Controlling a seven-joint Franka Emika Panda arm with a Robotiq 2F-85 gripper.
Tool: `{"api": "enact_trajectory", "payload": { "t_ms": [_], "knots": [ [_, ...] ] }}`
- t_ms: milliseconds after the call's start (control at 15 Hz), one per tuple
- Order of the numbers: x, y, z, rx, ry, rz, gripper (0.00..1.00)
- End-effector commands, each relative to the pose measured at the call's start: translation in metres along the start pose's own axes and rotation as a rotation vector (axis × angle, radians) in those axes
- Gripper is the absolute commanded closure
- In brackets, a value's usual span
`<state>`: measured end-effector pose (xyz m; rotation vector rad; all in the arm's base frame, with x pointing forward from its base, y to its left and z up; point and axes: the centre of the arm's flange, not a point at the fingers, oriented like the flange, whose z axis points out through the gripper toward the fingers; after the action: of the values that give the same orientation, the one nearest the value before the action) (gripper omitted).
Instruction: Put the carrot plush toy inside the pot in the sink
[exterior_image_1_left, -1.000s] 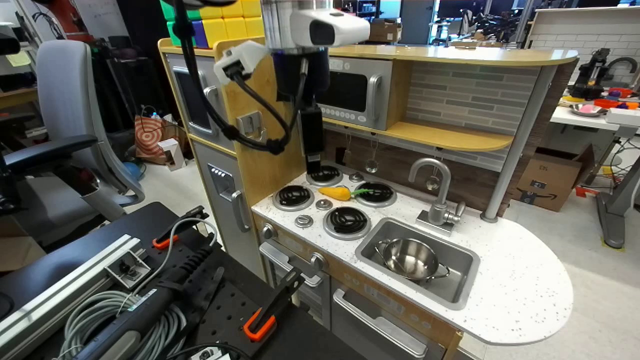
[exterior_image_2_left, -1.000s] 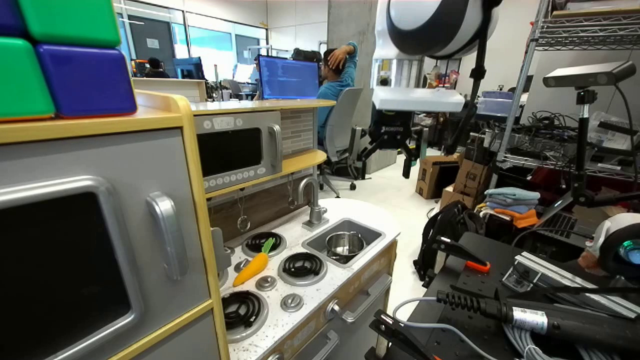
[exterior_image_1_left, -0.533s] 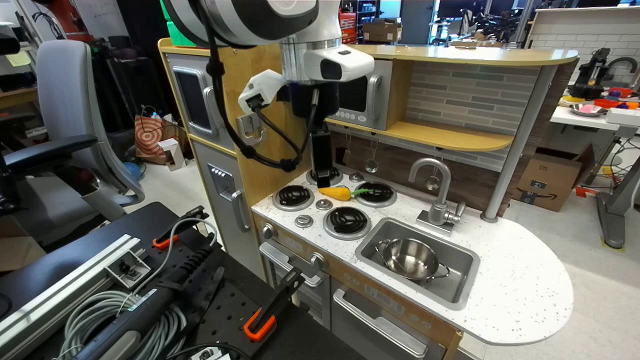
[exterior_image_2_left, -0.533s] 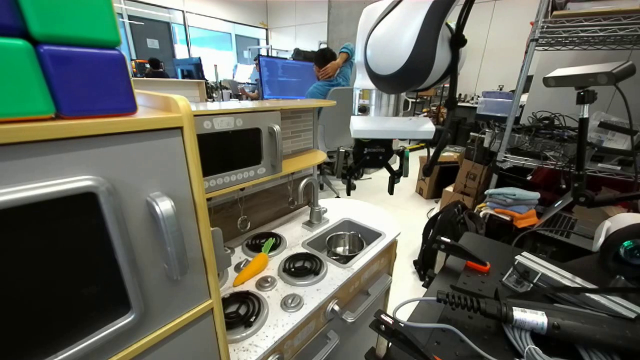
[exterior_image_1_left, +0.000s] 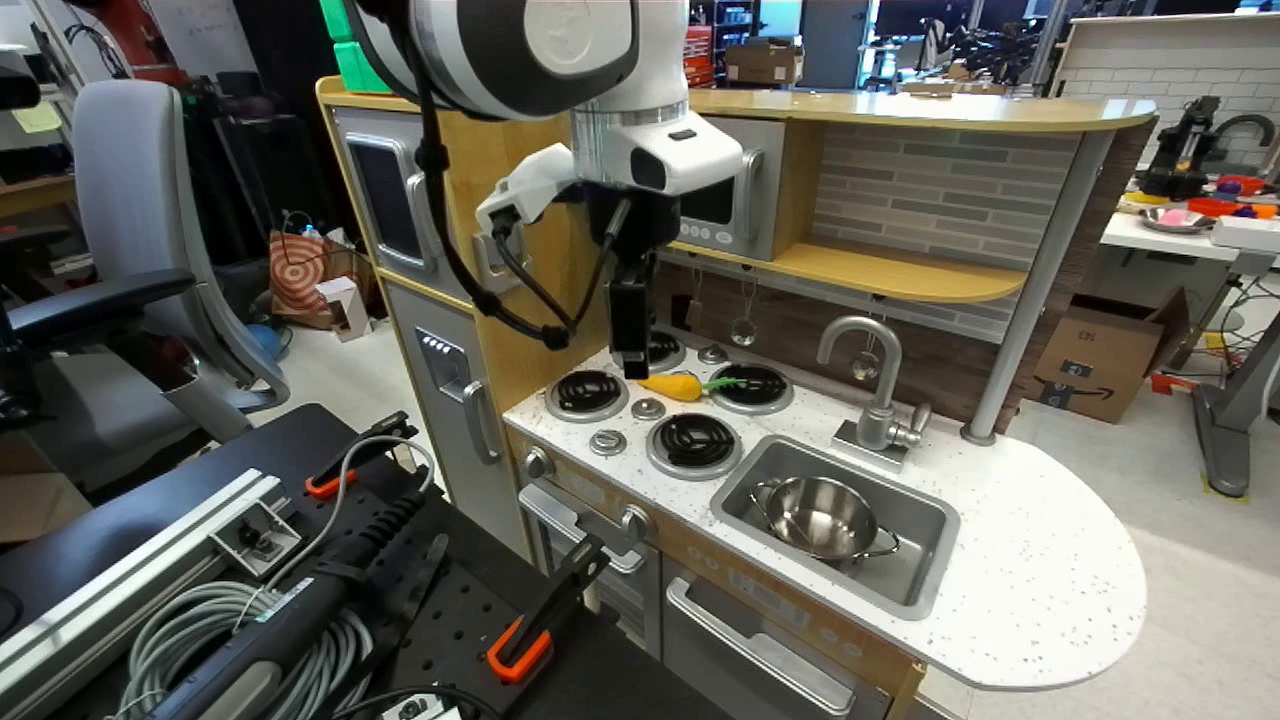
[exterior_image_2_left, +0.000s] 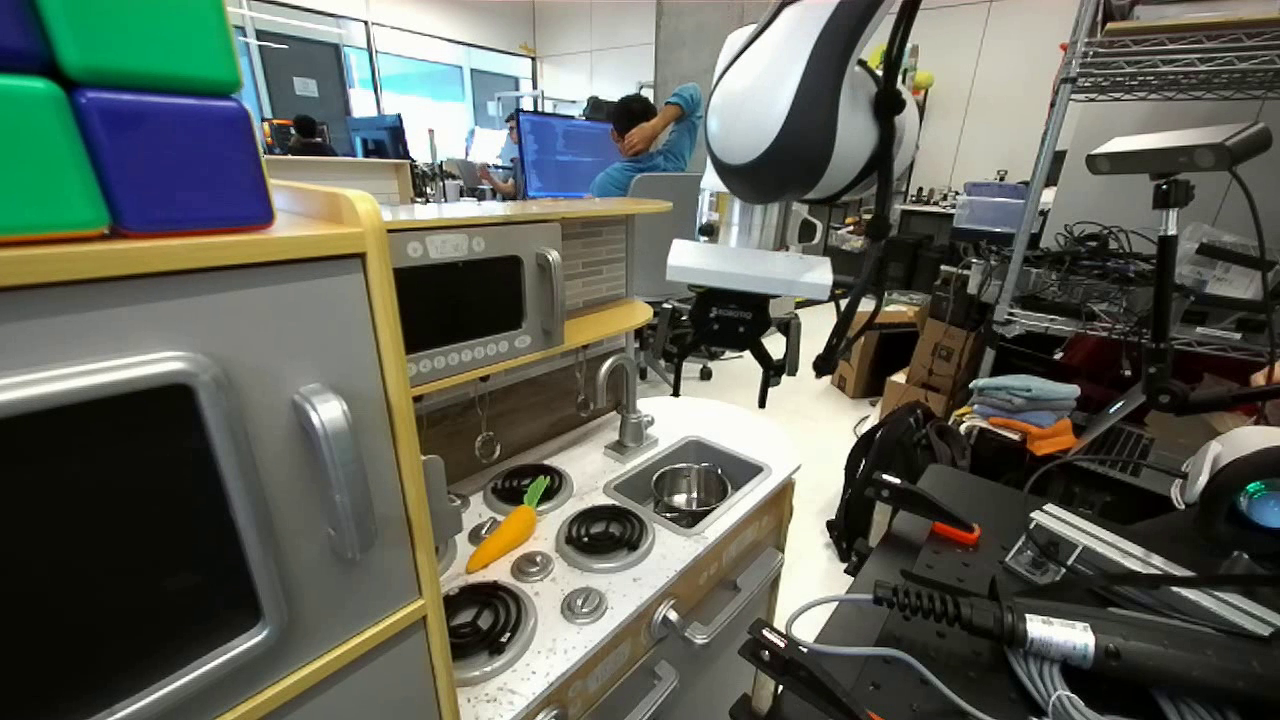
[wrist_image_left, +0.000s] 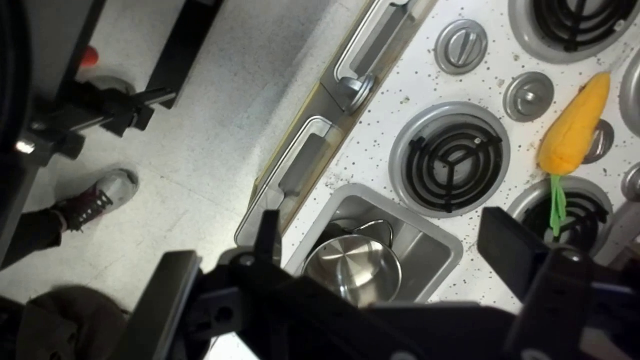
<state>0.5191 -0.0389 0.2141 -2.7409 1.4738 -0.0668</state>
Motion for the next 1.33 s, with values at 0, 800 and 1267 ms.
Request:
{"api": "enact_trajectory", "payload": {
  "t_ms": [0,800,1267],
  "knots": [
    [0.006,-0.044,0.053,0.077,0.000,0.185,0.00],
    [0.014,-0.171,0.183,0.179,0.013,0.339,0.00],
    [0.025,-0.218,0.227,0.229,0.032,0.358,0.00]
  ]
}}
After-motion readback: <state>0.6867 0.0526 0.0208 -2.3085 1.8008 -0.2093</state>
